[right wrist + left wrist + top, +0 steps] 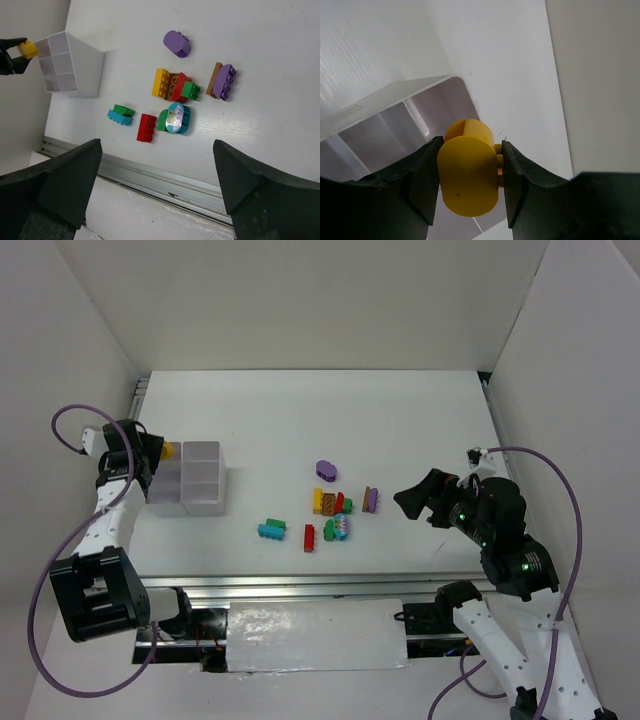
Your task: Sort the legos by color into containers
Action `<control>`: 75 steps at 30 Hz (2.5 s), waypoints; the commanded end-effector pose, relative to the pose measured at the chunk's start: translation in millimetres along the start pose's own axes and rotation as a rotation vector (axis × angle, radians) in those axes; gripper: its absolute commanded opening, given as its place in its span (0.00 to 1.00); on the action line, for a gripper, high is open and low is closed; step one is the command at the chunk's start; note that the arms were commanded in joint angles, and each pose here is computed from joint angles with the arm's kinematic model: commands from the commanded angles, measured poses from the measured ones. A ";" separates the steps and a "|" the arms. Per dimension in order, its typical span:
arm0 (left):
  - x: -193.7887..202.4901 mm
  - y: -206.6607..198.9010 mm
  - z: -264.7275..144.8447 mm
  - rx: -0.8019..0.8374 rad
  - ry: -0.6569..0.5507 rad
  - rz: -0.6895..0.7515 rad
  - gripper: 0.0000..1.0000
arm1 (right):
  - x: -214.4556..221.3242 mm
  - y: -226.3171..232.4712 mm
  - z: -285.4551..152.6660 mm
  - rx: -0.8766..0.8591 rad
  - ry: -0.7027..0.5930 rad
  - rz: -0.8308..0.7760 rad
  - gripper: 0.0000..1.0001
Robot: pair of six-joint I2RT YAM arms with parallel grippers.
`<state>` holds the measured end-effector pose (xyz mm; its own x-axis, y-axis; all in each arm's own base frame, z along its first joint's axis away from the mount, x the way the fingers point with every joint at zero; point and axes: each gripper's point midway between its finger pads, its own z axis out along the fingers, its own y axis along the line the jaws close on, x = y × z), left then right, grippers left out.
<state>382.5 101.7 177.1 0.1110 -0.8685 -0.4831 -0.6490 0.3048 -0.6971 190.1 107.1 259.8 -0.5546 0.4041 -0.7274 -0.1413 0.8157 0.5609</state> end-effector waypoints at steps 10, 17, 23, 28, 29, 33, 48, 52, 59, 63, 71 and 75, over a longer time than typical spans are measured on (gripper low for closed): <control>-6.3 -5.3 5.0 0.008 -0.026 -0.020 0.50 | -5.7 8.1 0.1 -0.044 -0.028 -0.028 1.00; -5.7 -4.4 8.7 -0.002 -0.024 -0.023 0.55 | -4.6 7.5 0.0 -0.044 -0.028 -0.028 1.00; -6.0 -4.1 11.3 -0.001 -0.027 -0.028 0.55 | -4.2 7.4 0.6 -0.046 -0.028 -0.027 1.00; -7.9 -6.0 10.6 0.012 -0.038 -0.044 0.55 | -4.3 7.6 0.9 -0.048 -0.029 -0.027 1.00; -8.3 -6.3 11.3 0.014 -0.040 -0.047 0.55 | -3.3 8.0 1.1 -0.050 -0.024 -0.027 1.00; -9.6 -5.9 9.5 0.024 -0.052 -0.055 0.56 | -3.1 8.2 1.0 -0.053 -0.025 -0.028 1.00; -10.0 -10.8 15.0 0.048 -0.054 -0.063 0.63 | -1.1 7.9 1.1 -0.055 -0.020 -0.030 1.00; -9.2 -8.3 15.3 0.040 -0.053 -0.063 0.65 | 0.0 7.8 2.0 -0.056 -0.016 -0.028 1.00; -5.4 -4.2 19.5 0.023 -0.043 -0.060 0.65 | 0.2 7.5 1.7 -0.055 -0.018 -0.031 1.00; -10.1 -8.0 15.9 0.035 -0.057 -0.064 0.68 | 0.1 7.6 2.1 -0.054 -0.017 -0.033 1.00; -16.4 -34.7 -22.8 0.059 -0.045 0.064 0.92 | 0.1 8.6 3.8 -0.058 -0.014 -0.030 1.00; 6.2 -97.9 -65.4 0.147 -0.051 0.324 1.00 | -1.4 7.2 3.8 -0.046 -0.020 -0.018 0.99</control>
<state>395.0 72.6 217.1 0.0247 -0.8106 -0.5850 -0.6299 0.4418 -0.6388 186.6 112.0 252.8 -0.5722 0.3898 -0.7215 -0.1610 0.8093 0.5649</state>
